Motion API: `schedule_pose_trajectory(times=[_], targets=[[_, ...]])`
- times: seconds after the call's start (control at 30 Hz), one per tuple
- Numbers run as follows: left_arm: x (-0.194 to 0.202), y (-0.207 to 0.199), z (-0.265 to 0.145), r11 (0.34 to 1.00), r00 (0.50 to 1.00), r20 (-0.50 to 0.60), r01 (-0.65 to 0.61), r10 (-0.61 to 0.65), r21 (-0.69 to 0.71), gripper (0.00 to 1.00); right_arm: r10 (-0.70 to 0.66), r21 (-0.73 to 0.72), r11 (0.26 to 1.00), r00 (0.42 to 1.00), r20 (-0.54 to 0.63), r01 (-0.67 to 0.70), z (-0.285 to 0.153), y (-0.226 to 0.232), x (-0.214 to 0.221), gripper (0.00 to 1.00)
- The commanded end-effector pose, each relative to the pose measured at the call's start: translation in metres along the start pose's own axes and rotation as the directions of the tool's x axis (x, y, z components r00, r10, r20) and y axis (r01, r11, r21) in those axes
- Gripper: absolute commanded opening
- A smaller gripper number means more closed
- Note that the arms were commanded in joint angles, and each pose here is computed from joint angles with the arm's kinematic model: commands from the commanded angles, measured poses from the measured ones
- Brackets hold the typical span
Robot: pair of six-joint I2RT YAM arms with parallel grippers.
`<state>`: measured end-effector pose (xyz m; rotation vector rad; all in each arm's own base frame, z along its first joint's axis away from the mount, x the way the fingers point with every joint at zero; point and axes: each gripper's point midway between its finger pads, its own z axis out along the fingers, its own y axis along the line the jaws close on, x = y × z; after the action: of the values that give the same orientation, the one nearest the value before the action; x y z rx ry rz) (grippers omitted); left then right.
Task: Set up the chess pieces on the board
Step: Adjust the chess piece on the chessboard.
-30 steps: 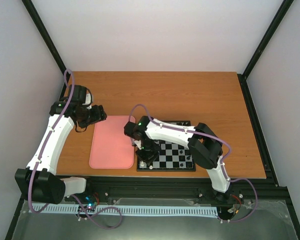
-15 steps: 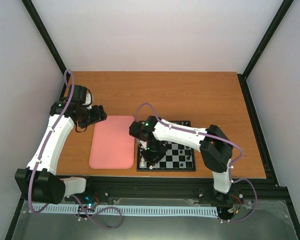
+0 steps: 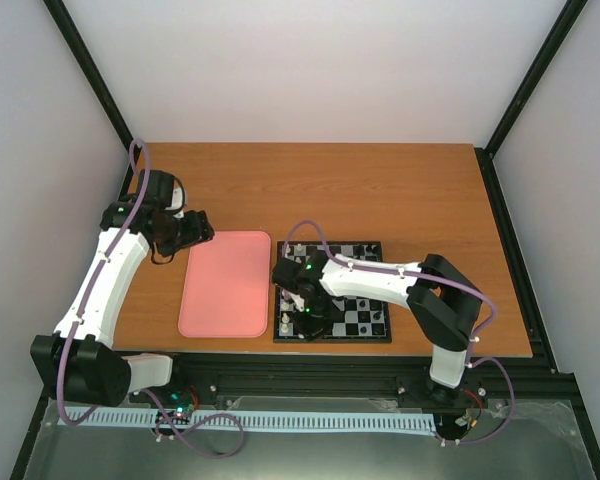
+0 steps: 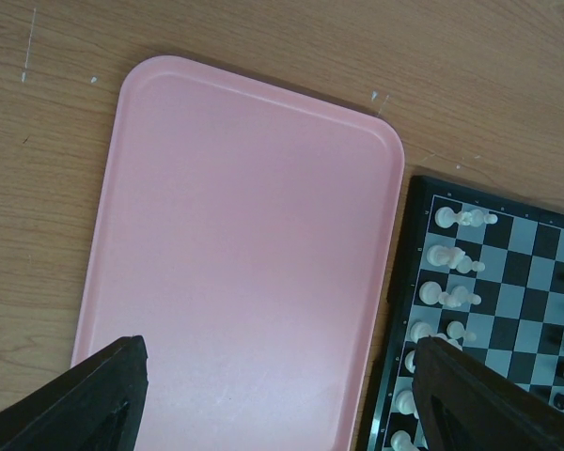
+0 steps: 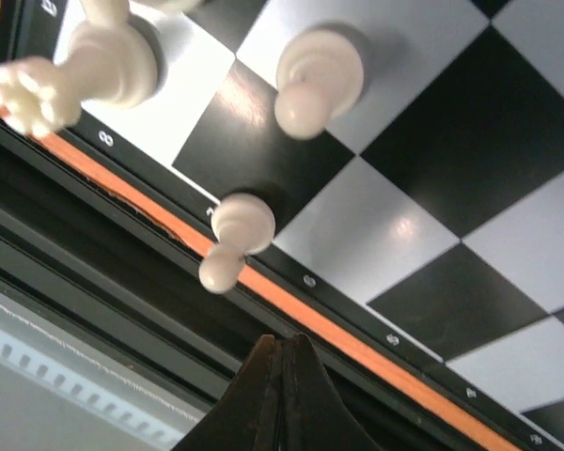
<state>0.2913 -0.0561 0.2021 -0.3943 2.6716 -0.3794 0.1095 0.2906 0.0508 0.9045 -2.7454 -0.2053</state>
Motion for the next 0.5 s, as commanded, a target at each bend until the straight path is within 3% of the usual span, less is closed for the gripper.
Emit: schedule_pose_trajectory(times=[0.0, 0.13, 0.47], targets=[[0.0042, 0.0029, 0.0010, 1.000, 1.000, -0.017, -0.014, 0.014, -0.015, 0.79, -0.048, -0.059, 0.997, 0.986, 0.157, 0.058, -0.0090, 0.0161, -0.0221, 0.03], [0.0031, 0.0031, 0.0004, 1.000, 1.000, -0.016, -0.016, 0.016, -0.019, 0.79, -0.057, -0.096, 0.992, 0.976, 0.210, 0.079, -0.0079, 0.0202, -0.0269, 0.03], [0.0024, 0.0040, 0.0000, 0.999, 1.000, -0.016, -0.021, 0.021, -0.027, 0.79, -0.089, -0.100, 0.989, 0.977, 0.192, 0.109, -0.0042, 0.0237, -0.0298, 0.03]])
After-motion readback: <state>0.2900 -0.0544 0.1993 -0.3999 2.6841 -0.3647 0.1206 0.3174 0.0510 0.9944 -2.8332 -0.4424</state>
